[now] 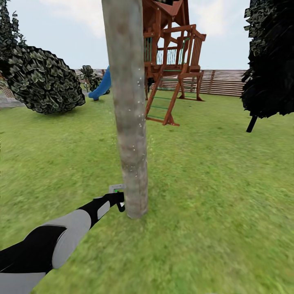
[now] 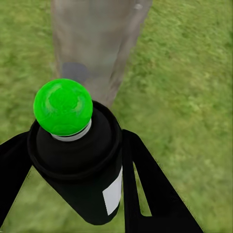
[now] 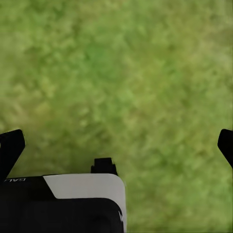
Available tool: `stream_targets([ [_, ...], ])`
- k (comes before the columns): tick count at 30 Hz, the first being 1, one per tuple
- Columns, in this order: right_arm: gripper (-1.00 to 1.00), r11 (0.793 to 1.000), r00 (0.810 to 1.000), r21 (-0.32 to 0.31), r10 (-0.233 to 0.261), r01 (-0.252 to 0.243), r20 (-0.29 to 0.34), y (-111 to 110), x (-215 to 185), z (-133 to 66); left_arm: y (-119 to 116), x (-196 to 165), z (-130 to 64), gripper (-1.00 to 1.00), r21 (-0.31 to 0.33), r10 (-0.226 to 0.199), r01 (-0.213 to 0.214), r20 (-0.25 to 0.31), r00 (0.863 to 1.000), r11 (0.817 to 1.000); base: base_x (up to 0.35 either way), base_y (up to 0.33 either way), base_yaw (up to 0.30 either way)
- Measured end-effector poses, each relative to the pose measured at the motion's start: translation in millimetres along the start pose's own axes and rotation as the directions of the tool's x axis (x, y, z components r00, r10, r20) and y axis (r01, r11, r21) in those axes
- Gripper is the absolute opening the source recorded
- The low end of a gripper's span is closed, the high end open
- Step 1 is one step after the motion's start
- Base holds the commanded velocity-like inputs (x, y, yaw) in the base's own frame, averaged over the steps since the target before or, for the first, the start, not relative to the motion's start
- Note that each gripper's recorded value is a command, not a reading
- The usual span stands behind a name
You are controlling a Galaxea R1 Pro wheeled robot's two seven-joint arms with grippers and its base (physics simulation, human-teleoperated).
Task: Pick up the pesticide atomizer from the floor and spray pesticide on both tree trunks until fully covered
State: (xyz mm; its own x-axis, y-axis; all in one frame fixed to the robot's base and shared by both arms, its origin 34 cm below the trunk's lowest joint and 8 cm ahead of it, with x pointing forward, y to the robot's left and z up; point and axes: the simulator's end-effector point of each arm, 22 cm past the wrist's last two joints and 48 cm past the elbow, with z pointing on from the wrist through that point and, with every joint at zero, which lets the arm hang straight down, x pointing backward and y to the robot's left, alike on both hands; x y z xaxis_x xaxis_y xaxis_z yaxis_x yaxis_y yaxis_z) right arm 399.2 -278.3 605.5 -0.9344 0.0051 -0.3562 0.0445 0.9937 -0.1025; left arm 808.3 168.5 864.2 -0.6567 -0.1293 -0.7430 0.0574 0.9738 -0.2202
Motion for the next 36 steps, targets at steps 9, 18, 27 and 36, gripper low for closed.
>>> stream_targets([
  [9, 1.00, 1.000, 1.000, 0.000, 0.000, 0.000, 0.000, -0.2, -0.1, -0.1, -0.2, 0.1, -0.1, -1.00, 0.000, 0.000, 0.000, 0.000, 1.000, 1.000, 0.000, 0.279, -0.073],
  [18, 1.00, 1.000, 1.000, 0.000, 0.000, 0.000, 0.000, -0.1, 0.1, 0.0, 0.3, -0.2, 0.0, -1.00, -0.001, 0.000, 0.000, 0.001, 1.000, 1.000, 0.000, 0.010, -0.165],
  [27, 1.00, 1.000, 1.000, 0.006, 0.003, -0.003, 0.001, -3.0, -0.1, 0.1, -5.3, -49.9, -14.7, -1.00, 0.027, 0.001, 0.002, -0.107, 0.994, 1.000, 0.000, 0.000, -0.002],
  [36, 1.00, 1.000, 1.000, 0.007, 0.001, -0.001, 0.000, -3.2, 0.1, 0.3, -20.3, -128.9, -43.0, -1.00, 0.059, 0.030, -0.029, -0.028, 0.999, 0.998, -0.120, 0.010, 0.000],
])
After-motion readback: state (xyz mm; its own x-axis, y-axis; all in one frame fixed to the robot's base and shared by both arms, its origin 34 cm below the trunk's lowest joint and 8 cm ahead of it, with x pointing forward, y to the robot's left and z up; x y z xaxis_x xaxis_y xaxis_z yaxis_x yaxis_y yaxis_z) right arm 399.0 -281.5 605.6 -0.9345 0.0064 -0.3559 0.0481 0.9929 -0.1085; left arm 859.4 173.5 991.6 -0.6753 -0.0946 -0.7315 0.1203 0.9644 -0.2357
